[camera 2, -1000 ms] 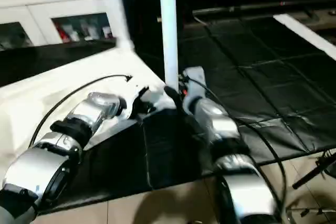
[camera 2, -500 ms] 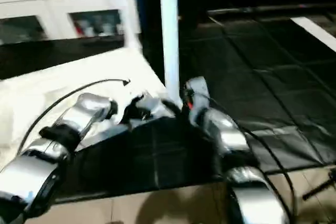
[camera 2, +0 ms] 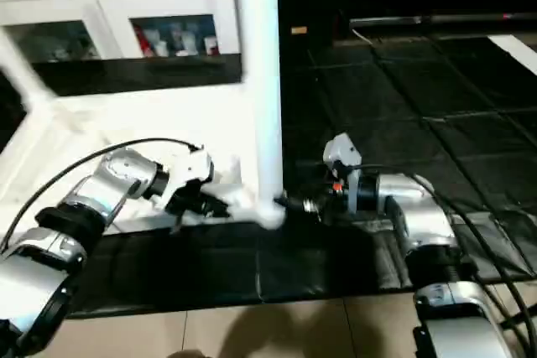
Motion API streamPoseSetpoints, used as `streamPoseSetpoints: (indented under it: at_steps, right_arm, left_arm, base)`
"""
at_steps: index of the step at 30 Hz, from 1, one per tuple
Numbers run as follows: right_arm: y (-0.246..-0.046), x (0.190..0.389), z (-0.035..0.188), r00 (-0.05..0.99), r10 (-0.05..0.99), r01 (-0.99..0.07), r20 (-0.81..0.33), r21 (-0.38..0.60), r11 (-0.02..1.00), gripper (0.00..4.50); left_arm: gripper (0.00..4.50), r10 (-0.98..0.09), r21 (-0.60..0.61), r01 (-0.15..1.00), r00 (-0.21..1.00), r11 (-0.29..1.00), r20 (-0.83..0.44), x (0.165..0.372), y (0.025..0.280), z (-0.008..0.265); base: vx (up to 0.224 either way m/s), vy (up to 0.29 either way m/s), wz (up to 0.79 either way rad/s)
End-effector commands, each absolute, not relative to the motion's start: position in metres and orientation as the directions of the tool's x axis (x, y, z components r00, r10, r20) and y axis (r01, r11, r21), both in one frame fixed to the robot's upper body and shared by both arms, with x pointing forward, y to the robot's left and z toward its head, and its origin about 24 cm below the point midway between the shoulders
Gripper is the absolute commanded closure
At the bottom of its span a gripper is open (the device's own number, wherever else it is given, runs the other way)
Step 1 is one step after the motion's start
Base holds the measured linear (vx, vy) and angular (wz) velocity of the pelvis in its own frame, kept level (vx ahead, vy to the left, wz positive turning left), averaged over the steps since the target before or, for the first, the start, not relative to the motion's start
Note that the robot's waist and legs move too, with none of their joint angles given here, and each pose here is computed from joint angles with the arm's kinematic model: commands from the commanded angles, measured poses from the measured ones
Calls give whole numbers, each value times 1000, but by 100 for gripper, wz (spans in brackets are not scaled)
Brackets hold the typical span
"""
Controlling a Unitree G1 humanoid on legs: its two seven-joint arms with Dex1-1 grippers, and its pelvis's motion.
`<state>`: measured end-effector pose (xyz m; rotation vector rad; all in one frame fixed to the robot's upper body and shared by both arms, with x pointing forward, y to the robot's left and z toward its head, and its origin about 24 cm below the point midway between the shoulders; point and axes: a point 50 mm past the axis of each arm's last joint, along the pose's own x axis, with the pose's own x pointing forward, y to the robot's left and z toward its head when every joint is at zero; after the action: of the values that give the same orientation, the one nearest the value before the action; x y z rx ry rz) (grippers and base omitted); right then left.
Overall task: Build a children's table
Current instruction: Rotate leg to tighten
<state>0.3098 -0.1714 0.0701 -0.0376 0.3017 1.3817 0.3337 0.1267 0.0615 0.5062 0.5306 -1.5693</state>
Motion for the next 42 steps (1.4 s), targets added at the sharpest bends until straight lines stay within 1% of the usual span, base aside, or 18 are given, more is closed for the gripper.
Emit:
streamPoseSetpoints:
  at_steps: [1, 2, 4, 7, 9, 10, 11, 13, 14, 18, 19, 22, 27, 32, 38, 42]
  right_arm:
    - [-166, 310, 75, 95, 967, -981, -237, 143, 131, 1]
    - [-165, 309, 75, 86, 966, -982, -242, 145, 124, 1]
    - [-162, 309, 73, 64, 965, -983, -256, 153, 106, 29]
    - [-157, 311, 71, 50, 963, -981, -264, 169, 97, 39]
    - [-154, 312, 69, 42, 964, -979, -262, 182, 92, 62]
    - [-154, 312, 69, 42, 964, -979, -262, 182, 92, 62]
    - [-153, 312, 68, 35, 965, -977, -259, 193, 87, 78]
    - [-152, 311, 68, 26, 966, -976, -257, 203, 80, 83]
    - [-152, 311, 67, 19, 966, -975, -256, 210, 75, 106]
    - [-152, 311, 66, 8, 967, -972, -255, 226, 68, 135]
    - [-152, 311, 66, 8, 967, -972, -255, 226, 68, 159]
    - [-152, 311, 65, 1, 967, -970, -255, 235, 63, 166]
    - [-150, 309, 63, -21, 968, -967, -252, 252, 44, 212]
    - [-149, 307, 62, -32, 967, -965, -252, 260, 36, 230]
    - [-148, 304, 59, -38, 969, -962, -245, 271, 31, 235]
    - [-147, 299, 55, -38, 973, -957, -227, 288, 30, 236]
  left_arm:
    - [450, -767, -25, 985, -147, -168, -625, 329, 118, 65]
    - [450, -765, -24, 984, -151, -175, -626, 328, 117, 65]
    - [450, -761, -20, 981, -163, -194, -627, 327, 116, 65]
    - [450, -763, -14, 976, -177, -215, -621, 326, 112, 65]
    - [450, -766, -10, 975, -181, -222, -617, 326, 110, 66]
    - [450, -766, -10, 975, -181, -222, -617, 326, 110, 66]
    - [450, -765, -9, 975, -181, -224, -618, 325, 109, 65]
    - [450, -765, -7, 974, -181, -225, -619, 325, 109, 65]
    - [450, -764, -6, 975, -178, -223, -620, 325, 110, 65]
    - [450, -762, -2, 976, -171, -217, -625, 325, 110, 64]
    - [450, -762, -2, 976, -171, -217, -625, 325, 110, 64]
    - [450, -762, -1, 977, -167, -214, -626, 325, 110, 64]
    - [450, -765, 2, 980, -154, -199, -626, 326, 111, 64]
    - [450, -767, 5, 984, -136, -179, -627, 328, 111, 64]
    - [450, -775, 10, 990, -105, -142, -623, 331, 110, 65]
    - [450, -793, 1, 996, -74, -94, -604, 334, 108, 65]
  base:
    - [0, 0, 0]
    - [0, 0, 0]
    - [0, 0, 0]
    - [0, 0, 0]
    - [0, 0, 0]
    - [0, 0, 0]
    - [0, 0, 0]
    - [0, 0, 0]
    - [0, 0, 0]
    - [0, 0, 0]
    - [0, 0, 0]
    - [0, 0, 0]
    - [0, 0, 0]
    - [0, 0, 0]
    - [0, 0, 0]
    - [0, 0, 0]
